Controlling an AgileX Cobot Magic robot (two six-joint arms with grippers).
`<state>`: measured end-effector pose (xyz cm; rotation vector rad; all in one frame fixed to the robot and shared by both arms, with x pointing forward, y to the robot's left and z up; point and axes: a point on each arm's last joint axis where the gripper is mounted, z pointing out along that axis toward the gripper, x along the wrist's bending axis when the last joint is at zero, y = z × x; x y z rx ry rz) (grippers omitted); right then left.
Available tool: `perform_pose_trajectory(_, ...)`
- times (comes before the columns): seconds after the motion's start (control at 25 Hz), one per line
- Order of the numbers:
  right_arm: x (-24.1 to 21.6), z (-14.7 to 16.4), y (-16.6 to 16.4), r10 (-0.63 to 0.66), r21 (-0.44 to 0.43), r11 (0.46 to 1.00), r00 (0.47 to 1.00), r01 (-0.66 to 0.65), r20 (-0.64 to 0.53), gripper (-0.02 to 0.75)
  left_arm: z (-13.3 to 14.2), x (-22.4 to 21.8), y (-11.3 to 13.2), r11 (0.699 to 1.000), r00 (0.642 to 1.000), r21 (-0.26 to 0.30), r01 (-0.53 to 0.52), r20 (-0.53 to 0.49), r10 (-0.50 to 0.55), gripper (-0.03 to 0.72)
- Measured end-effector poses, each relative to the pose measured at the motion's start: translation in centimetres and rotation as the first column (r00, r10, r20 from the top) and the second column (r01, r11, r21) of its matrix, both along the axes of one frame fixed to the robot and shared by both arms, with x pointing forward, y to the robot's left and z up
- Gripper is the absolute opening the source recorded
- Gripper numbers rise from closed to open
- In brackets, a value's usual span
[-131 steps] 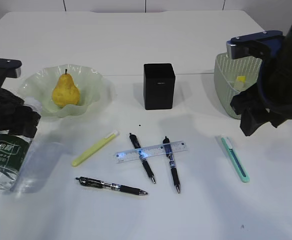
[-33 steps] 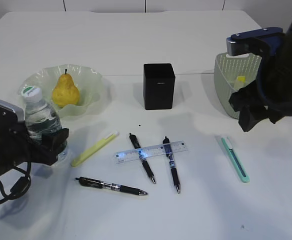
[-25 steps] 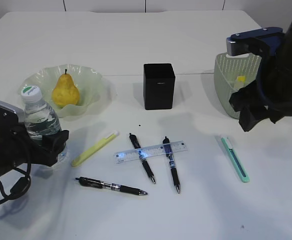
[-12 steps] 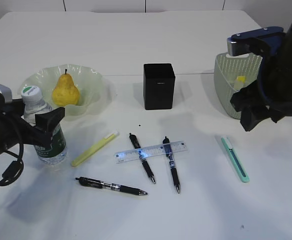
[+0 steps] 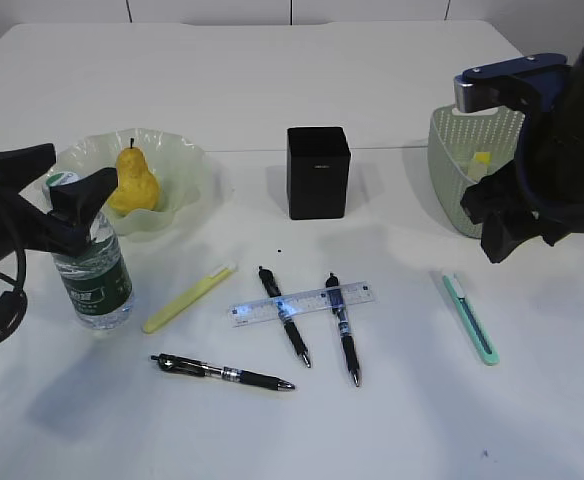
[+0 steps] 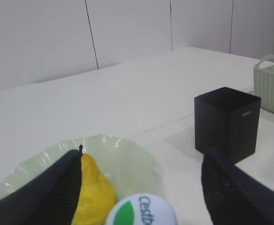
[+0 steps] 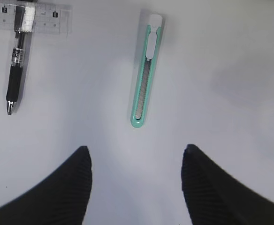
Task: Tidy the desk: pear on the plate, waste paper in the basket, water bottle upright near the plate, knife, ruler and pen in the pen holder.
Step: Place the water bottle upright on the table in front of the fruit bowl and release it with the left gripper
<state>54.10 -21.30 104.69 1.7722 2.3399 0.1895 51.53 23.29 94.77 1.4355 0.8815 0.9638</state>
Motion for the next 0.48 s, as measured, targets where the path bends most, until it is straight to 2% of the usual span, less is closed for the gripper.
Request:
perform_pose_trajectory(0.32, 0.0, 0.0, 0.0, 0.0, -0.001, 1.0, 1.0, 0.0, -0.002, 0.45, 2.4, -0.6, 0.1, 1.0, 0.996, -0.018, -0.002, 0.084, 0.004, 0.568)
perform_pose_trajectory(0.48, 0.0, 0.0, 0.0, 0.0, -0.001, 1.0, 1.0, 0.0, -0.001, 0.449, 3.2, -0.5, 1.2, 0.992, 0.994, -0.104, -0.073, 0.074, 0.081, 0.568)
